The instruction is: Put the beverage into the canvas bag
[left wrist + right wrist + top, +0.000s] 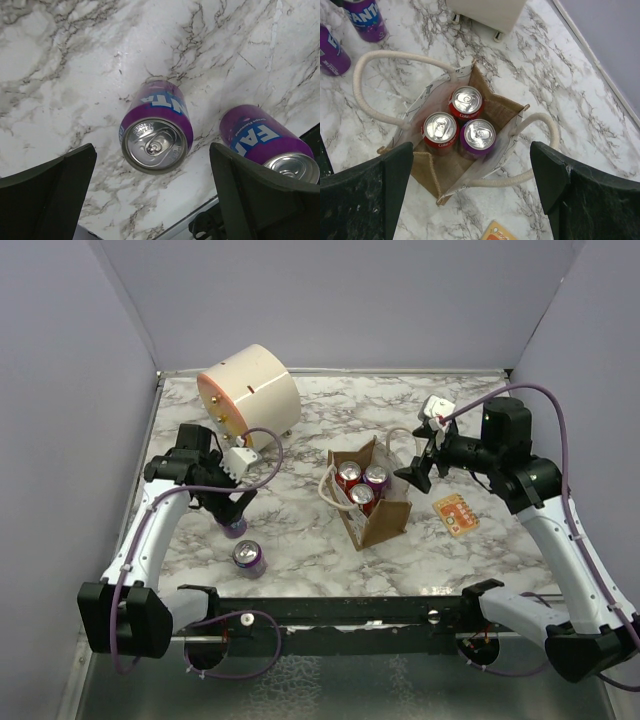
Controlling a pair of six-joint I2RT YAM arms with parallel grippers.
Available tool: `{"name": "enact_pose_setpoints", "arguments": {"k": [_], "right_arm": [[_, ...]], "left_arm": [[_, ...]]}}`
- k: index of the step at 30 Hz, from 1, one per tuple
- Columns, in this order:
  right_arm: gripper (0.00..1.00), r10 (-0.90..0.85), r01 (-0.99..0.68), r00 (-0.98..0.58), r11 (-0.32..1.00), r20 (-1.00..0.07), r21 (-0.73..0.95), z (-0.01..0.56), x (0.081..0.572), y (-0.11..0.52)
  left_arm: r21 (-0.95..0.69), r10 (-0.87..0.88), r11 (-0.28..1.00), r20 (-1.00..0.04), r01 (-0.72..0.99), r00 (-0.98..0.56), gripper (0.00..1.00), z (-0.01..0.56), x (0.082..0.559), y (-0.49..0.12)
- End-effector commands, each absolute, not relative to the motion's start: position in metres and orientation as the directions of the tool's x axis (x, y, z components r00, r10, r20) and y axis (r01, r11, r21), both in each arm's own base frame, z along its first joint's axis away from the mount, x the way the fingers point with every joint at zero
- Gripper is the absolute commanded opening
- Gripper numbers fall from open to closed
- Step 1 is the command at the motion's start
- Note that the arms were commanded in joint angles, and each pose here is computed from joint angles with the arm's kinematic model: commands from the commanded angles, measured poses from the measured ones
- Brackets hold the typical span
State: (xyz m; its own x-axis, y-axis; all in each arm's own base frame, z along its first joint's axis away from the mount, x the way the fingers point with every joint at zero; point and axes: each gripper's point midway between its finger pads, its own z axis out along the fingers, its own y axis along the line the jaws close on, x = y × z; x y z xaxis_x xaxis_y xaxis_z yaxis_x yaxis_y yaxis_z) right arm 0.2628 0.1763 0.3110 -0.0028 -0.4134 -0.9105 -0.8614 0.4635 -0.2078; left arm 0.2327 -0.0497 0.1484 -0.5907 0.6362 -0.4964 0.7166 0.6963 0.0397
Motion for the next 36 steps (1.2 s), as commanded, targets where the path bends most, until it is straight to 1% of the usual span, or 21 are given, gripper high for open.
{"name": "enact_pose_setpoints", "arguments": {"k": [1,5,9,13,15,19,23,26,28,32,34,36], "right_arm": [[1.0,-0.4,-0.867,0.015,0.452,-0.916,-0.212,0.312,0.258,0.177],[1.0,-0.403,-0.87,0.004,0.449,-0.915,-0.201,0.307,0.258,0.178],[1.0,-0.4,-0.875,0.0,0.444,-0.917,-0.194,0.305,0.258,0.179],[1.0,-0.401,-0.876,-0.005,0.444,-0.916,-0.19,0.302,0.258,0.179],[1.0,-0.401,-0.876,-0.005,0.444,-0.916,-0.189,0.302,0.258,0.179],[1.0,-0.402,-0.877,-0.009,0.443,-0.916,-0.186,0.3,0.258,0.179],[1.0,-0.401,-0.88,-0.015,0.441,-0.916,-0.178,0.297,0.259,0.179],[1.0,-0.401,-0.881,-0.014,0.439,-0.916,-0.178,0.297,0.259,0.179],[1.0,-0.404,-0.879,-0.013,0.44,-0.915,-0.182,0.296,0.259,0.178],[1.0,-0.419,-0.88,-0.012,0.436,-0.908,-0.19,0.291,0.257,0.176],[1.0,-0.43,-0.888,-0.006,0.417,-0.903,-0.193,0.288,0.253,0.176],[0.99,-0.434,-0.903,0.007,0.384,-0.901,-0.192,0.286,0.246,0.178]], "left_arm": [[0.024,0.642,0.716,-0.415,0.698,-0.645,0.99,0.131,0.221,-0.038],[0.013,0.65,0.713,-0.387,0.701,-0.654,0.98,0.115,0.219,-0.036],[-0.015,0.647,0.714,-0.369,0.7,-0.667,0.88,0.098,0.219,-0.038],[-0.051,0.627,0.716,-0.391,0.696,-0.674,0.77,0.092,0.222,-0.046],[-0.059,0.625,0.713,-0.397,0.699,-0.672,0.74,0.091,0.222,-0.048],[-0.057,0.623,0.712,-0.408,0.7,-0.668,0.74,0.091,0.224,-0.049],[-0.043,0.62,0.714,-0.424,0.699,-0.66,0.8,0.092,0.228,-0.049],[-0.04,0.619,0.714,-0.432,0.699,-0.657,0.78,0.093,0.23,-0.05],[-0.035,0.618,0.713,-0.442,0.701,-0.65,0.73,0.097,0.231,-0.051],[-0.02,0.629,0.692,-0.473,0.722,-0.616,0.54,0.111,0.235,-0.054],[-0.001,0.644,0.673,-0.493,0.74,-0.586,0.43,0.122,0.237,-0.055],[0.021,0.655,0.655,-0.514,0.755,-0.554,0.29,0.136,0.241,-0.057]]}}
